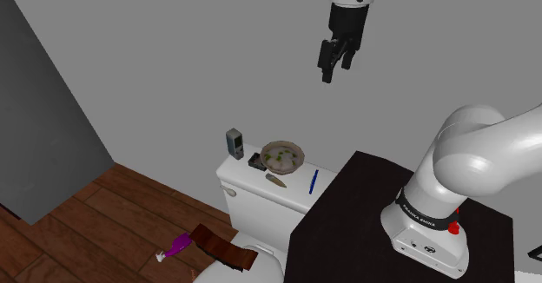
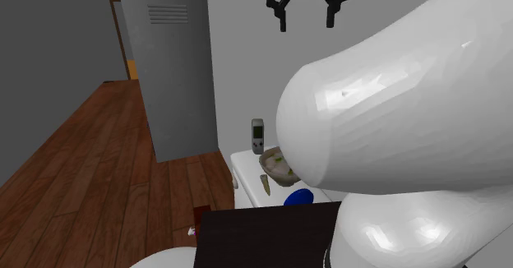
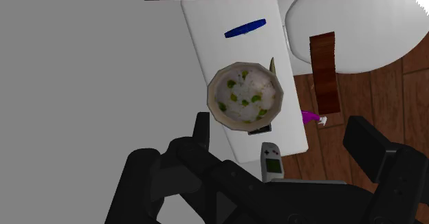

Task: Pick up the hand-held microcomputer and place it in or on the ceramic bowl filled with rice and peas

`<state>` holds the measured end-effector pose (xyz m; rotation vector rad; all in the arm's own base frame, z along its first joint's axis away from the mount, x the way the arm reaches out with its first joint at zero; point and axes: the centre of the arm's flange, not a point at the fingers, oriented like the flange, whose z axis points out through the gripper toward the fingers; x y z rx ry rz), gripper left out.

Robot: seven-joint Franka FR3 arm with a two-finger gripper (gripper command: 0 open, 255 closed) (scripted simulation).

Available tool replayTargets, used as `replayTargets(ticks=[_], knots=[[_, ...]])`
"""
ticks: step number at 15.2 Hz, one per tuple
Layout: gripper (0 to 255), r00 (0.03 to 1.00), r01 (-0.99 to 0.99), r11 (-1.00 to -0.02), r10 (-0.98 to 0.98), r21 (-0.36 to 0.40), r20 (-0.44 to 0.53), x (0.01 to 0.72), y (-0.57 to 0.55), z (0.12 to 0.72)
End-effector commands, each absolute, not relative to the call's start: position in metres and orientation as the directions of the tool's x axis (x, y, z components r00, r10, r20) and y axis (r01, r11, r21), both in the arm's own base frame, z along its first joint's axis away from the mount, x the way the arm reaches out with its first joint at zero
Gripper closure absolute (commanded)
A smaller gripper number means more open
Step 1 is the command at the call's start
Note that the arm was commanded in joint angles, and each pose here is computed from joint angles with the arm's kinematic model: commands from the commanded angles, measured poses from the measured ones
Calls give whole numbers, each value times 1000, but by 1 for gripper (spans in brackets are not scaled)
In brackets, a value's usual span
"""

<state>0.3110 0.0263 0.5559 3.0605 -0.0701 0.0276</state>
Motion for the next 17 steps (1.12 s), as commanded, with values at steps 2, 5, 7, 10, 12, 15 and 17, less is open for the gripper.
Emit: replayTargets(ticks=[2,5,7,10,12,15,17], knots=[[0,999,-46,-996,-45,78,18,321,27,547],[0,999,-44,-996,-43,73,11,352,30,522],[0,999,-42,-997,-42,70,6,373,32,505],[0,999,-40,-997,-40,65,-1,404,34,479],[0,999,-39,-997,-39,62,-5,424,36,462],[0,999,-37,-998,-38,57,-12,455,40,435],[0,999,-36,-998,-37,54,-16,475,42,418]])
